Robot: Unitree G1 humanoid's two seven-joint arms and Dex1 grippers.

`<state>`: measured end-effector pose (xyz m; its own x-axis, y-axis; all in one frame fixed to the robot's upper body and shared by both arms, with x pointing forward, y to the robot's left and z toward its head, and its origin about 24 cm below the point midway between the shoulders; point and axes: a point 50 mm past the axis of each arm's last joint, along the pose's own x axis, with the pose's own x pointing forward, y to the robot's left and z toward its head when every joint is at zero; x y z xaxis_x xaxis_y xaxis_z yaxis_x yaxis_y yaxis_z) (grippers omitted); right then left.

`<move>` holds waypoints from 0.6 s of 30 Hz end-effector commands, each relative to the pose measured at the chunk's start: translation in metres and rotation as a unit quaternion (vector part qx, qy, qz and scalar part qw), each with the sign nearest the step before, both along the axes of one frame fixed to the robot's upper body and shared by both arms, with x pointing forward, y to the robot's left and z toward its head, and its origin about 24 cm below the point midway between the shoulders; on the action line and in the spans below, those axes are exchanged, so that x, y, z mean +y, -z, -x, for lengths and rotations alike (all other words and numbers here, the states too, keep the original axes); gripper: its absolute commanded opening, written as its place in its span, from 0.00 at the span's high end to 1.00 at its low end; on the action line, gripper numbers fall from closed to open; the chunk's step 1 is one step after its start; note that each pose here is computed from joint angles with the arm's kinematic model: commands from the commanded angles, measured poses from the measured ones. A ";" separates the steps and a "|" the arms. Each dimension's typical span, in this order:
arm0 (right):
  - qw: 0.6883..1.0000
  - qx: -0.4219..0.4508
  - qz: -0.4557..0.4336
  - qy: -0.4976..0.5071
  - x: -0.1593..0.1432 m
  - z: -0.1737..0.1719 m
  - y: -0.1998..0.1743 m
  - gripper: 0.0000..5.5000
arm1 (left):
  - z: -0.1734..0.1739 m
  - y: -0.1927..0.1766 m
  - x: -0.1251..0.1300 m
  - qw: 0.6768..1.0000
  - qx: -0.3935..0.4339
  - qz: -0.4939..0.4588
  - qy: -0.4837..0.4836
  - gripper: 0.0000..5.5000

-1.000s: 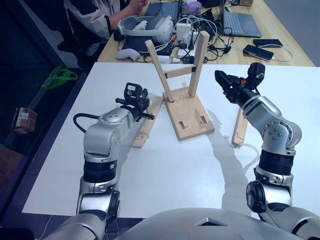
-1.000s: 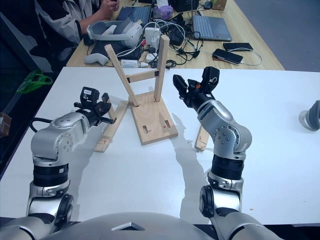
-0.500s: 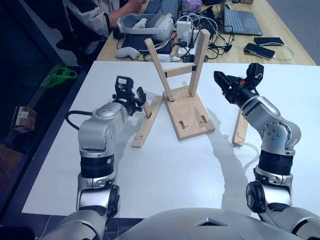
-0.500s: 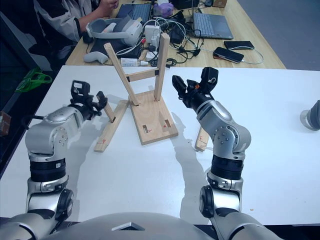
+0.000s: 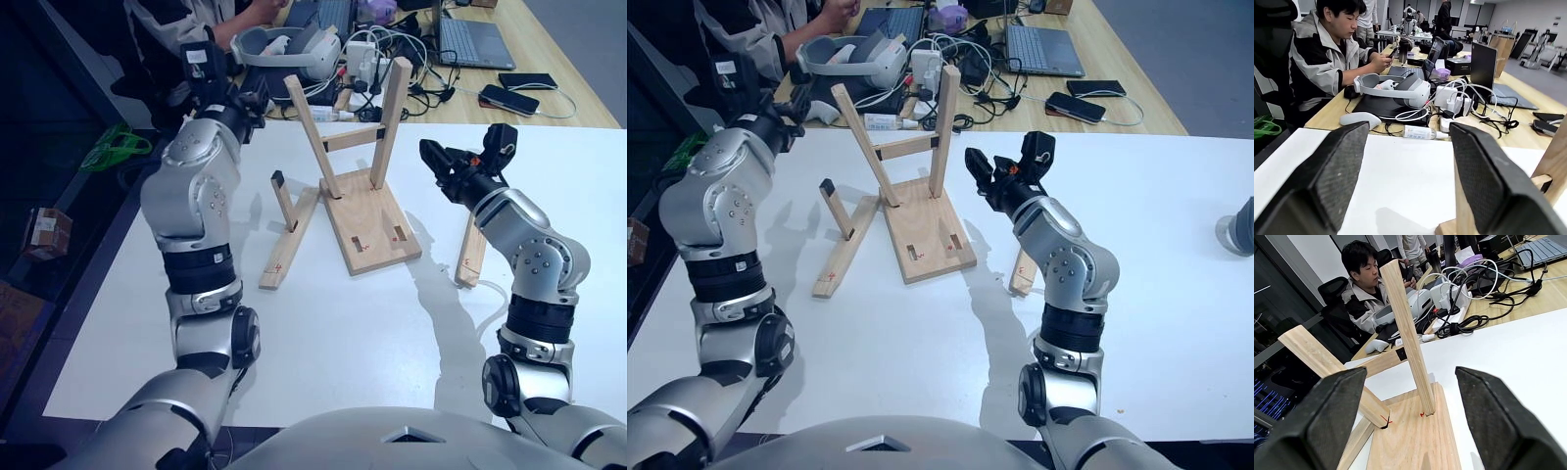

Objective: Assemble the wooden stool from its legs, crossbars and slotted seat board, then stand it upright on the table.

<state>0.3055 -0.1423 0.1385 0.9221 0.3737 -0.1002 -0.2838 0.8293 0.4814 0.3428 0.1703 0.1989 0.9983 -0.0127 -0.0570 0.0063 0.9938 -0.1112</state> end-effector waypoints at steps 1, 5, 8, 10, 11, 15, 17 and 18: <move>1.000 0.001 0.006 0.000 -0.002 0.000 0.000 0.38 | -0.004 0.004 -0.006 0.999 0.002 0.030 -0.013 0.45; 1.000 0.001 0.005 -0.002 0.000 -0.001 -0.001 0.38 | -0.003 0.029 -0.011 0.999 0.029 0.015 -0.018 0.45; 1.000 0.000 0.005 -0.002 0.000 -0.001 -0.001 0.38 | -0.002 0.037 -0.018 0.999 0.038 0.015 -0.008 0.45; 1.000 0.001 0.006 -0.003 0.000 -0.001 -0.001 0.38 | 0.000 0.045 -0.021 0.999 0.052 0.004 -0.003 0.45; 1.000 0.001 0.006 -0.003 0.000 -0.001 -0.001 0.38 | 0.002 0.049 -0.022 0.998 0.060 -0.003 -0.001 0.45; 1.000 0.001 0.007 -0.004 0.000 -0.001 0.000 0.38 | 0.011 0.077 -0.021 0.991 0.113 -0.069 0.018 0.45; 1.000 0.001 0.008 -0.005 0.000 -0.001 0.000 0.38 | 0.014 0.085 -0.019 0.987 0.129 -0.092 0.024 0.45; 1.000 0.001 0.008 -0.005 0.001 -0.001 0.000 0.38 | 0.015 0.088 -0.018 0.985 0.136 -0.100 0.026 0.45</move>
<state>0.3056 -0.1416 0.1379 0.9200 0.3785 -0.1015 -0.2876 0.8281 0.4813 0.3340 0.1461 0.1325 0.9716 -0.0428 -0.2326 0.0522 0.9980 0.0344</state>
